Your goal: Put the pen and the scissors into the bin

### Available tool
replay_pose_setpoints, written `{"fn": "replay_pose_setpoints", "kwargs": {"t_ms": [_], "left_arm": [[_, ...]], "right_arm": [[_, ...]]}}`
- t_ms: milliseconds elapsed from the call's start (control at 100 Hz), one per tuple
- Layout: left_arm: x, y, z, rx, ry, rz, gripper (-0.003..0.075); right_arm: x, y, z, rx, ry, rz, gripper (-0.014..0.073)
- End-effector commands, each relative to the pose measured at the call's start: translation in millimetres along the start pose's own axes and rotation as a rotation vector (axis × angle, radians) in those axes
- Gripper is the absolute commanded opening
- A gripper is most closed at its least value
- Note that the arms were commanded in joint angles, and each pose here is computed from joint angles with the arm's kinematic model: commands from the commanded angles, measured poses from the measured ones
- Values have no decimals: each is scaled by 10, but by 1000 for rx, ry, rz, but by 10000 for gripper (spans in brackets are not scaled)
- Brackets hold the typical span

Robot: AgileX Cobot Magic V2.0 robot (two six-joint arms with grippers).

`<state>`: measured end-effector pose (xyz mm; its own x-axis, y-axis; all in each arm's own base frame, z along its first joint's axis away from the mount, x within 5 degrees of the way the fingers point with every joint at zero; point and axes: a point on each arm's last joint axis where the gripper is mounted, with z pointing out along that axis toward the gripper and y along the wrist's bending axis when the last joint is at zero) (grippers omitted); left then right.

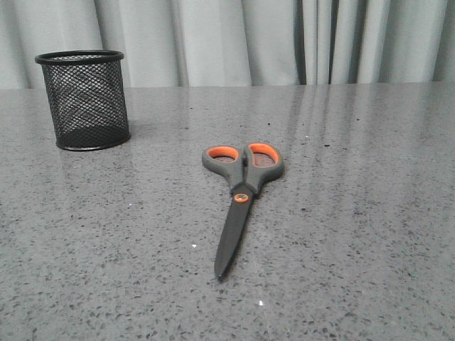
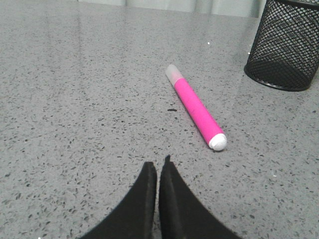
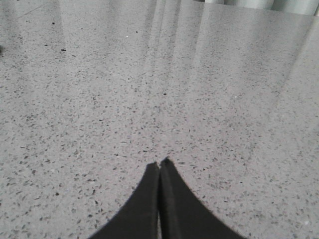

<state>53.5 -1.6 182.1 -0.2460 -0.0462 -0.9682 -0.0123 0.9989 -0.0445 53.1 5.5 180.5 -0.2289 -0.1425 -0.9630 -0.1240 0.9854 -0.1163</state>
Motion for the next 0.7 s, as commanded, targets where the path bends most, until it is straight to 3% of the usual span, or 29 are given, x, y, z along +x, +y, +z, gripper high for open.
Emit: {"fn": "replay_pose_setpoints", "kwargs": {"t_ms": [0,690], "left_arm": [[87,9,22,-5,-30,-10,-19],[87,9,22,-5,-30,-10,-19]], "right_arm": [[7,-6,1,16,-41,-6,-70],[-25,-11,-1,21,-76,-7,-70]]}}
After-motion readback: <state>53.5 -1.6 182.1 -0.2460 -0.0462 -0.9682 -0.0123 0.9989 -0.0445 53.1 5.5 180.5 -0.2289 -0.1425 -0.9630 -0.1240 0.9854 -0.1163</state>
